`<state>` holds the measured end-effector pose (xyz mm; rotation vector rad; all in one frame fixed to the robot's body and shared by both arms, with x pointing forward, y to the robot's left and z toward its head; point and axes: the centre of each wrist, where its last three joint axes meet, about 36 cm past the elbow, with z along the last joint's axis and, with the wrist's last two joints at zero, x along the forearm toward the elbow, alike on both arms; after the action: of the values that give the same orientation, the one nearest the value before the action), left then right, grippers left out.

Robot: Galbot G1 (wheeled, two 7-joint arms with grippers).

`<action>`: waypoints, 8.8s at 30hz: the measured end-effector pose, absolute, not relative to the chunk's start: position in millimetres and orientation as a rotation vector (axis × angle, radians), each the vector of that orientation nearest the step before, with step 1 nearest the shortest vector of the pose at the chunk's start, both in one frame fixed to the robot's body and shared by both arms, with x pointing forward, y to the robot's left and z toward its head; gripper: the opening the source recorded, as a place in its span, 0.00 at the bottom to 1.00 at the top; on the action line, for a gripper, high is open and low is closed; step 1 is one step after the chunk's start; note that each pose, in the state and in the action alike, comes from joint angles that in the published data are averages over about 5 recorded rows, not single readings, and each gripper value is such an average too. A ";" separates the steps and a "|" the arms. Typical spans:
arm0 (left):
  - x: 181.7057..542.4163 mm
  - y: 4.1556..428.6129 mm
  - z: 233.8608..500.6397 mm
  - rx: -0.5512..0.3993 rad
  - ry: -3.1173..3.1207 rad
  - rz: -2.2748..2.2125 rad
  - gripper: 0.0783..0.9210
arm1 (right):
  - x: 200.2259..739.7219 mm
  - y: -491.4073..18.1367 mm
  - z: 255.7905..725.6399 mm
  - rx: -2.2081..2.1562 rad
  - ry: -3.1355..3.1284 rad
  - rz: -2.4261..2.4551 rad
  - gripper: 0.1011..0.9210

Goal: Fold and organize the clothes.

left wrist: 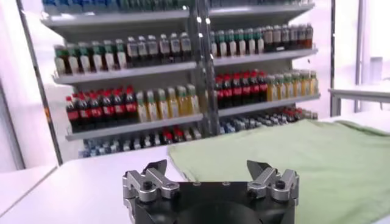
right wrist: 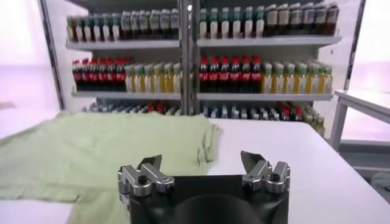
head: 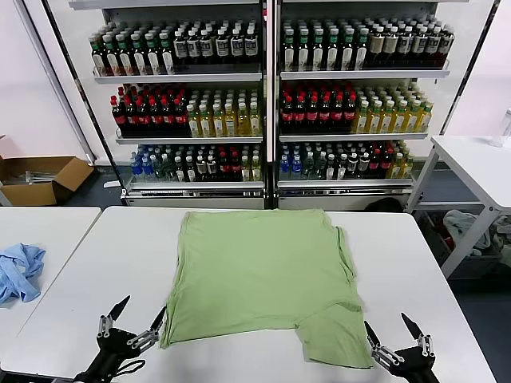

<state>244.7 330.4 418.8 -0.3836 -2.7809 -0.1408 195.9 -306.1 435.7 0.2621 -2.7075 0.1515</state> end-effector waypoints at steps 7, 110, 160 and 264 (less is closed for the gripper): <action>250.4 329.4 414.8 -0.378 -2.694 -0.116 0.88 | 197.4 -300.9 434.2 0.240 -2.638 0.153 0.88; 363.7 353.5 451.3 -0.509 -2.723 -0.017 0.01 | 367.4 -296.8 363.1 0.489 -3.133 -0.207 0.01; 382.4 327.8 392.2 -0.347 -2.615 -0.043 0.60 | 358.8 -252.0 398.5 0.125 -2.711 0.156 0.53; 473.3 405.5 454.5 -0.578 -2.574 -0.149 0.88 | 607.7 -294.8 461.7 0.509 -2.663 0.111 0.88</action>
<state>473.3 405.5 454.5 -0.5782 -2.5741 -0.1490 607.7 -294.8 461.7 0.5090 -2.6631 0.1113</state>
